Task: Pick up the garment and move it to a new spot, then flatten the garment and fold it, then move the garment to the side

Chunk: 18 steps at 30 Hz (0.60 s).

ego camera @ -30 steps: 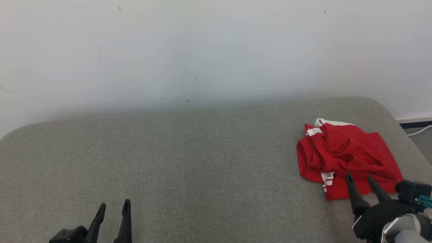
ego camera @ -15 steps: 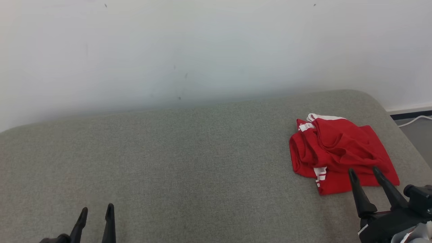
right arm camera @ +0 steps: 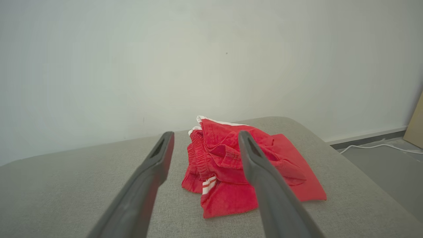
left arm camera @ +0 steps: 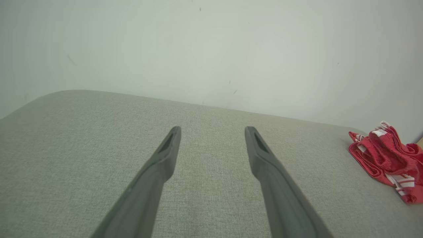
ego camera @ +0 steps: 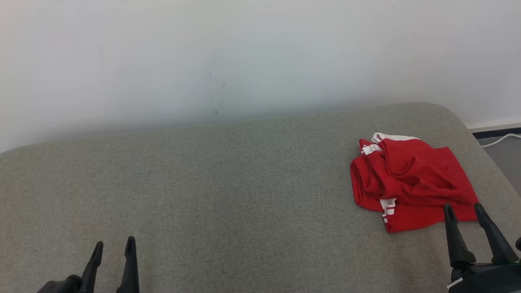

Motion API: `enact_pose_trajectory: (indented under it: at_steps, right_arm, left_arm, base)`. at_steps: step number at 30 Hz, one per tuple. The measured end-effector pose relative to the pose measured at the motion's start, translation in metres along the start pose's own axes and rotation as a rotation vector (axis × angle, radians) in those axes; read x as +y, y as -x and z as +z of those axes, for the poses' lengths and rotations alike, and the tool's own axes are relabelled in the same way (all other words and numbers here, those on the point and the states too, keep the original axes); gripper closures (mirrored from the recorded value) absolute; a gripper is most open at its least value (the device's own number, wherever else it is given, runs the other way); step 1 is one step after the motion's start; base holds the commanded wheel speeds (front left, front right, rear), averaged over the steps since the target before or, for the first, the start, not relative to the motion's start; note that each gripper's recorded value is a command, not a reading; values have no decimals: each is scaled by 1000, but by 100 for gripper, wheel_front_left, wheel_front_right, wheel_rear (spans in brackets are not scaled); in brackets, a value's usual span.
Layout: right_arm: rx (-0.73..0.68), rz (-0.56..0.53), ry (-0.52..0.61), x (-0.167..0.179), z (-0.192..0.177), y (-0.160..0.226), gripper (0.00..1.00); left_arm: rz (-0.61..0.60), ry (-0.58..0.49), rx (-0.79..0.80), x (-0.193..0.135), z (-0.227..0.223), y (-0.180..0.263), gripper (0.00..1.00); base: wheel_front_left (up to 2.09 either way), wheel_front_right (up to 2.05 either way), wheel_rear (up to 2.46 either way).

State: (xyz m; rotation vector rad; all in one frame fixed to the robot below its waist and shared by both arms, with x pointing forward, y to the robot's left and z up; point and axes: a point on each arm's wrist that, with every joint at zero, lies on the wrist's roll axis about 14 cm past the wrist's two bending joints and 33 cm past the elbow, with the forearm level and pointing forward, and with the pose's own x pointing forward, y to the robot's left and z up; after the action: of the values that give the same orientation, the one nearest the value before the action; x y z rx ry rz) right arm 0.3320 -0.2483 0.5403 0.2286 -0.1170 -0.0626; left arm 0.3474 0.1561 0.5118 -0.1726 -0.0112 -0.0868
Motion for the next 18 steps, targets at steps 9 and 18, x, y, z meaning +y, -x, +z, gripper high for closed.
enact_pose_trajectory:
  at_steps: [9,18]
  right_arm:
    - [-55,-28,16,-2,12,0,0]
    - [-78,-46,20,-3,16,3,0]
  left_arm:
    - [-12,-11,19,-3,1,1,0]
    - [-10,-5,25,-4,2,2,0]
  base:
    - [0,0,0]
    - [0,0,0]
